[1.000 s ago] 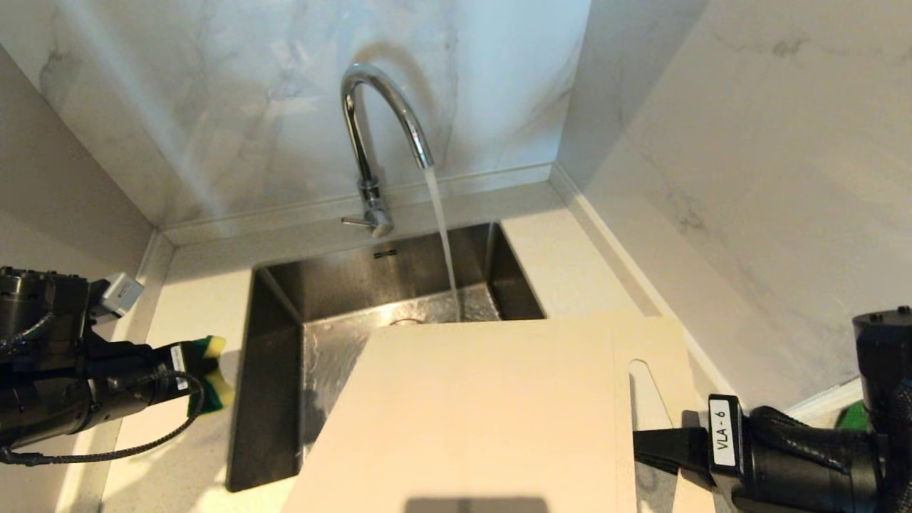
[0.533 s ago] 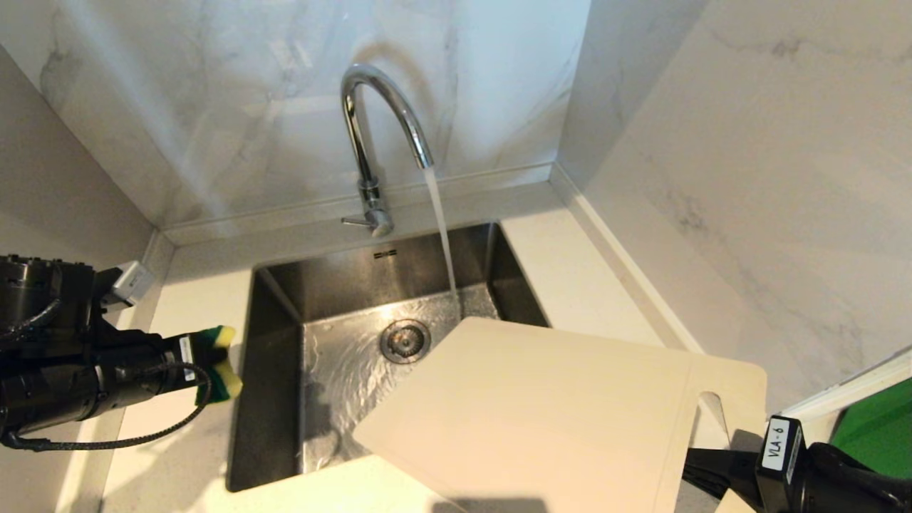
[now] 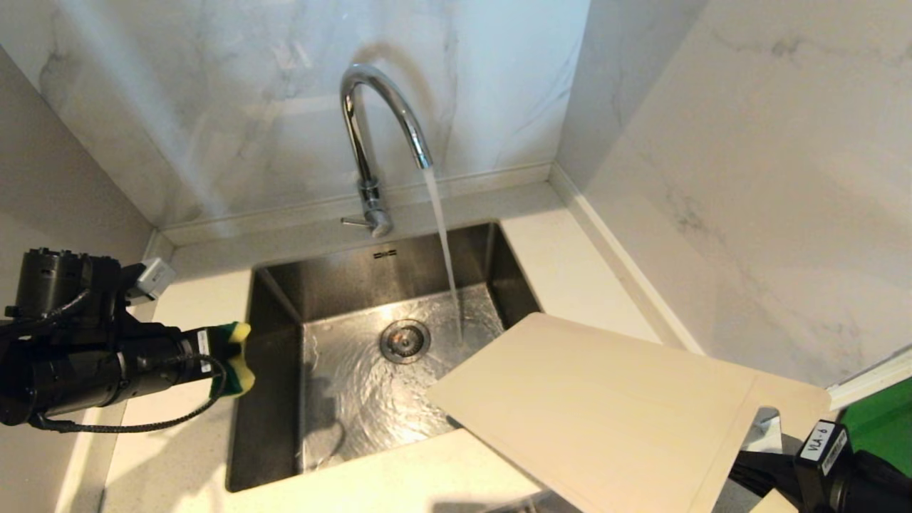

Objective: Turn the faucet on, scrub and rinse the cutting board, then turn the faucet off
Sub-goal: Put down the cutting board

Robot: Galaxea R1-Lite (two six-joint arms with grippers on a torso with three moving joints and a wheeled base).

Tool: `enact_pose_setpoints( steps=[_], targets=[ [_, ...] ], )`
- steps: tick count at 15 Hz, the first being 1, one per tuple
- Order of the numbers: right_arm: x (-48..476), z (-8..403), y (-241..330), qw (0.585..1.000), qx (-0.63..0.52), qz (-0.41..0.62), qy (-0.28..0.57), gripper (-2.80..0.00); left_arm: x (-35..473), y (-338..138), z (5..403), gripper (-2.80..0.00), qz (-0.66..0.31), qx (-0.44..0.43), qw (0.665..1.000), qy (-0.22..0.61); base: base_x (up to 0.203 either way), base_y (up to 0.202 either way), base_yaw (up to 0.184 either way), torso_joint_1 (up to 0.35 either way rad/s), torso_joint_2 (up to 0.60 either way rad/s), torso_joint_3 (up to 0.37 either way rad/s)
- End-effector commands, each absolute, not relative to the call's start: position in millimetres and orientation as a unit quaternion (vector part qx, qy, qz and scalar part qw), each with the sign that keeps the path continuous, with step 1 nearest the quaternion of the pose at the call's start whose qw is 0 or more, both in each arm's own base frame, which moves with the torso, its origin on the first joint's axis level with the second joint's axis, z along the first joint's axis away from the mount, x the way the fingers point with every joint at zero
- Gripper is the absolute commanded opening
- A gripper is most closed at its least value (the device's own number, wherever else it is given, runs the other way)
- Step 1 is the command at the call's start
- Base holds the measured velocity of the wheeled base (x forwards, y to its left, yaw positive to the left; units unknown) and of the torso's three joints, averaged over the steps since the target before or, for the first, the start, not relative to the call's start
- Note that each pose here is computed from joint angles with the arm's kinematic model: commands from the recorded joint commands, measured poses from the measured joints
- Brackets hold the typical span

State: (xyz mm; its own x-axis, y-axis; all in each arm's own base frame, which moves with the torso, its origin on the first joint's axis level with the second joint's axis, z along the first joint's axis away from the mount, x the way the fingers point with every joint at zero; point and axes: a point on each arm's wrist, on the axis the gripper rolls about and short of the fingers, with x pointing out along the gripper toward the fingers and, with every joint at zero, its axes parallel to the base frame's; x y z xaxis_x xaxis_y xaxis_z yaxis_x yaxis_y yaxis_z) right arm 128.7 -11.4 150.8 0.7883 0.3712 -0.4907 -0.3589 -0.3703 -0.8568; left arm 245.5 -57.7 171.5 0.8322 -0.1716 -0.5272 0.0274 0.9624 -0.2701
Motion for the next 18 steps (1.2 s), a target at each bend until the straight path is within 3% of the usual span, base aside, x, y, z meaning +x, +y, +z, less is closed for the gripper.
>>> enact_pose_setpoints(
  steps=[1, 9, 12, 18],
  targets=[
    [130.5, 148.0, -23.8, 0.565, -0.765, 0.308, 0.036, -2.8, 251.6, -58.4, 164.0, -2.8, -0.05, -0.125, 0.945, 0.298, 0.0, 0.0, 0.0, 0.0, 0.0, 0.0],
    [115.7, 121.0, -32.9, 0.571, -0.749, 0.313, 0.124, -2.8, 256.2, -59.1, 156.6, -2.8, -0.048, -0.123, 0.942, 0.31, 0.0, 0.0, 0.0, 0.0, 0.0, 0.0],
    [101.6, 97.1, -28.7, 0.609, -0.696, 0.333, 0.186, -2.8, 257.0, -59.3, 156.6, -2.8, -0.048, -0.123, 0.942, 0.31, 0.0, 0.0, 0.0, 0.0, 0.0, 0.0],
    [106.3, 89.6, -30.2, 0.632, -0.658, 0.343, 0.225, -2.8, 257.1, -59.8, 156.3, -2.8, -0.049, -0.123, 0.941, 0.311, 0.0, 0.0, 0.0, 0.0, 0.0, 0.0]
  ],
)
